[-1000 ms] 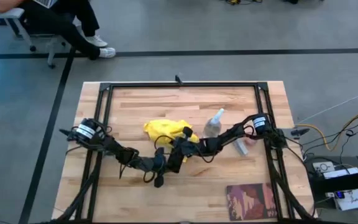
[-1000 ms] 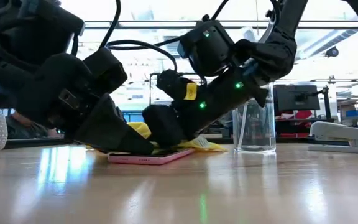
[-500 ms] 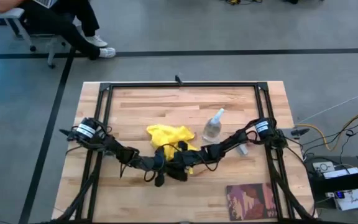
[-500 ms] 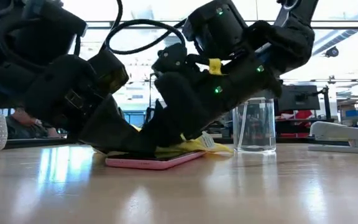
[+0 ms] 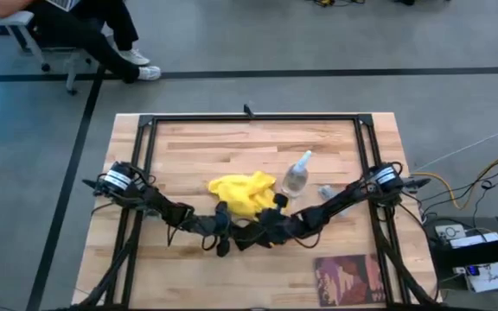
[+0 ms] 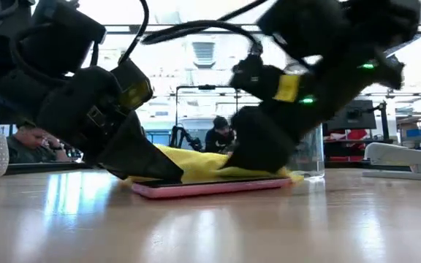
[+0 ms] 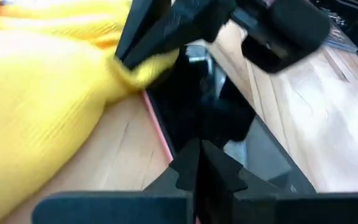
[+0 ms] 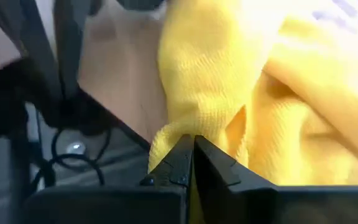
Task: Apply microfiber cloth
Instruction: Wipe the front and back of the cellphone with the yellow microfiber cloth
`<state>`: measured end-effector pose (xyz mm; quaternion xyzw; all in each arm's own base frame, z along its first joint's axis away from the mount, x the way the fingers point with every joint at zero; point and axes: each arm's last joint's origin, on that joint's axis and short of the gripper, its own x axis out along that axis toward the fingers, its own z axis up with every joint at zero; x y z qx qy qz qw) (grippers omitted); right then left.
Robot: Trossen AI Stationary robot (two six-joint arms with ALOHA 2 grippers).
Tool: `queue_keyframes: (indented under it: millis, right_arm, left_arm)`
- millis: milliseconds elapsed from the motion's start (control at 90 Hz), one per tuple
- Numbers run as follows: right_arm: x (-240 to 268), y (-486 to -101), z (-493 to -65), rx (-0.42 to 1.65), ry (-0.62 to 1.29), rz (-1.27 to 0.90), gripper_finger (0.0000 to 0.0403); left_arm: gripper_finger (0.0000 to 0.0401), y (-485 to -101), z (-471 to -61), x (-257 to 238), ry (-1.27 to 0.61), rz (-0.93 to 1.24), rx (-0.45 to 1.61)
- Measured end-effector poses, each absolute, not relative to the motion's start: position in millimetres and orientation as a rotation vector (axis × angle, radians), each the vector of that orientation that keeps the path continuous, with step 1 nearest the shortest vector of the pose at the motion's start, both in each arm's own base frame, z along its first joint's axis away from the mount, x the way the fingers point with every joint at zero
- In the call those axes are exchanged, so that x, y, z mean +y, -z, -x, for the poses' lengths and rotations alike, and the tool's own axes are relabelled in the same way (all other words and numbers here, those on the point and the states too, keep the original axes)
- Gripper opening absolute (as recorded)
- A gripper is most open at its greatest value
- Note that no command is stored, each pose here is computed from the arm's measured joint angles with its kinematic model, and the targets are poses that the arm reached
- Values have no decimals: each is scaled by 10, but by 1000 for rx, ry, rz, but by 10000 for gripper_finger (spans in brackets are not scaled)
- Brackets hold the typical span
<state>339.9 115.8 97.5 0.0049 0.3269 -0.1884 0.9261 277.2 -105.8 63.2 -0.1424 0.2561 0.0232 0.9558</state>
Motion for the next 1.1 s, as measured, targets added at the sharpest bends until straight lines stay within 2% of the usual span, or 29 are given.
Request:
queue_keyframes:
  millis: [378, 556, 722, 944, 1100]
  right_arm:
    - [1606, -1048, -3141, 620, 256, 2, 0]
    - [1722, -1130, -3159, 557, 212, -5, 0]
    - [1720, -1146, -3286, 509, 71, -60, 0]
    - [1570, -1289, -3241, 530, 240, 3, 0]
    - [1319, -1262, -3208, 651, 354, 3, 0]
  left_arm:
    - [0, -625, -2766, -1058, -41, 287, 529]
    - [0, -634, -2772, -1046, -32, 254, 528]
    - [0, -796, -2794, -1005, -9, 172, 490]
    - [0, -1190, -2660, -1043, 24, 108, 507]
    - [0, -1366, -2488, -1219, 86, 141, 531]
